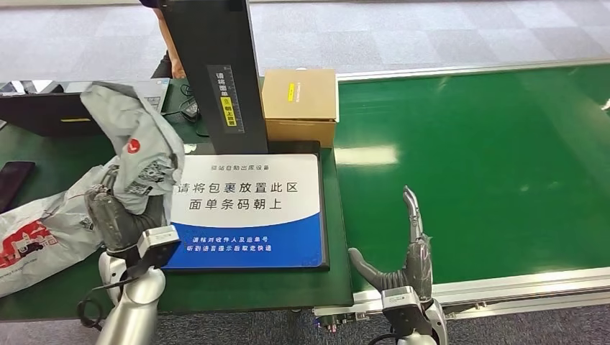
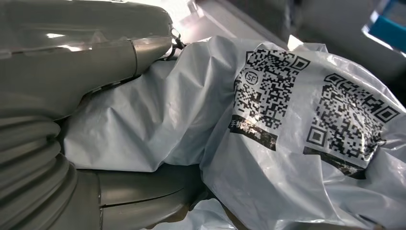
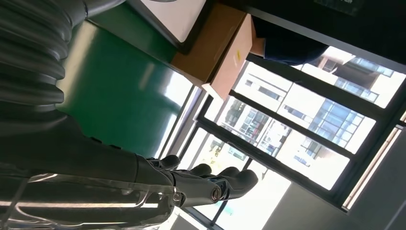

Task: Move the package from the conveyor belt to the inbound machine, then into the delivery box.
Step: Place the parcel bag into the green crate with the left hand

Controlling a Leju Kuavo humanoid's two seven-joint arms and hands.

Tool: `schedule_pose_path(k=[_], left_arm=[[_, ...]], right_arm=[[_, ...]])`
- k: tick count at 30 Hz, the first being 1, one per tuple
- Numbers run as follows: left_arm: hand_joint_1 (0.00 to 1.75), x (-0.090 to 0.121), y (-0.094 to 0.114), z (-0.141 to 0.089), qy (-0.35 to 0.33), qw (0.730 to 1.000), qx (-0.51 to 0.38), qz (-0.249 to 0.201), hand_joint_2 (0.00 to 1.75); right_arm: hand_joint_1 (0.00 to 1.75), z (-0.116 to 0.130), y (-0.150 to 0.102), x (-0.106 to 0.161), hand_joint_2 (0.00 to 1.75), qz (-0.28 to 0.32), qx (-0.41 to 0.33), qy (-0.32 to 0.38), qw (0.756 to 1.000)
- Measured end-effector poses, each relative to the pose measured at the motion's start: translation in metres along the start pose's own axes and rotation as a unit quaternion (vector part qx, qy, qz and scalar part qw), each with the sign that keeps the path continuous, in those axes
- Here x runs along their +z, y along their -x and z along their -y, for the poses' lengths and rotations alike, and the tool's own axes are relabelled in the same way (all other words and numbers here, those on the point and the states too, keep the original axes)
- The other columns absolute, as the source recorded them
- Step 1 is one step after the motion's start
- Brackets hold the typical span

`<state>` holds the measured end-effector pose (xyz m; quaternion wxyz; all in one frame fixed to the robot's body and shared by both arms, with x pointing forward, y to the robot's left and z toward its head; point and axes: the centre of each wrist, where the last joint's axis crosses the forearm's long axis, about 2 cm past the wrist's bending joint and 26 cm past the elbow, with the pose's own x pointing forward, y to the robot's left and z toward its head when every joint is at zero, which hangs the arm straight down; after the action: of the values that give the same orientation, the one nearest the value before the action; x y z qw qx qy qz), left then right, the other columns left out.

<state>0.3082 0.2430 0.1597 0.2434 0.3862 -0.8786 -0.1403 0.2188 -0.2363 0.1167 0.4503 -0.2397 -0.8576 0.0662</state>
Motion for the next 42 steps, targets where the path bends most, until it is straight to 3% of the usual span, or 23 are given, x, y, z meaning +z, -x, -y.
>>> schedule_pose_path(k=[11,19,20,24,25,33,42], left_arm=[[1.75,-0.014,0.079,-0.063,-0.088,0.979,-0.157,-0.096,1.75],[1.75,-0.033,0.132,-0.087,-0.081,0.955,-0.248,-0.143,1.75],[1.67,-0.036,0.138,-0.09,-0.078,0.951,-0.258,-0.148,1.75],[0.08,-0.047,0.16,-0.099,-0.055,0.939,-0.295,-0.168,1.75],[0.0,-0.049,0.164,-0.1,-0.048,0.936,-0.301,-0.175,1.75],[0.0,-0.053,0.181,-0.091,-0.033,0.921,-0.29,-0.257,1.75],[0.0,-0.054,0.182,-0.077,-0.028,0.927,-0.258,-0.271,1.75]], right_arm=[[0.0,-0.018,-0.003,-0.004,1.75,0.006,-0.017,-0.015,1.0],[0.0,-0.026,-0.006,-0.005,1.75,0.009,-0.024,-0.016,1.0],[0.0,-0.027,-0.006,-0.005,1.75,0.008,-0.025,-0.016,1.0],[0.0,-0.029,-0.006,-0.004,1.75,0.008,-0.026,-0.015,1.0],[0.0,-0.03,-0.006,-0.003,1.75,0.008,-0.026,-0.015,1.0],[0.0,-0.034,-0.007,-0.005,1.75,0.012,-0.027,-0.016,0.999],[0.0,-0.033,-0.007,-0.002,1.75,0.007,-0.023,-0.014,1.0]])
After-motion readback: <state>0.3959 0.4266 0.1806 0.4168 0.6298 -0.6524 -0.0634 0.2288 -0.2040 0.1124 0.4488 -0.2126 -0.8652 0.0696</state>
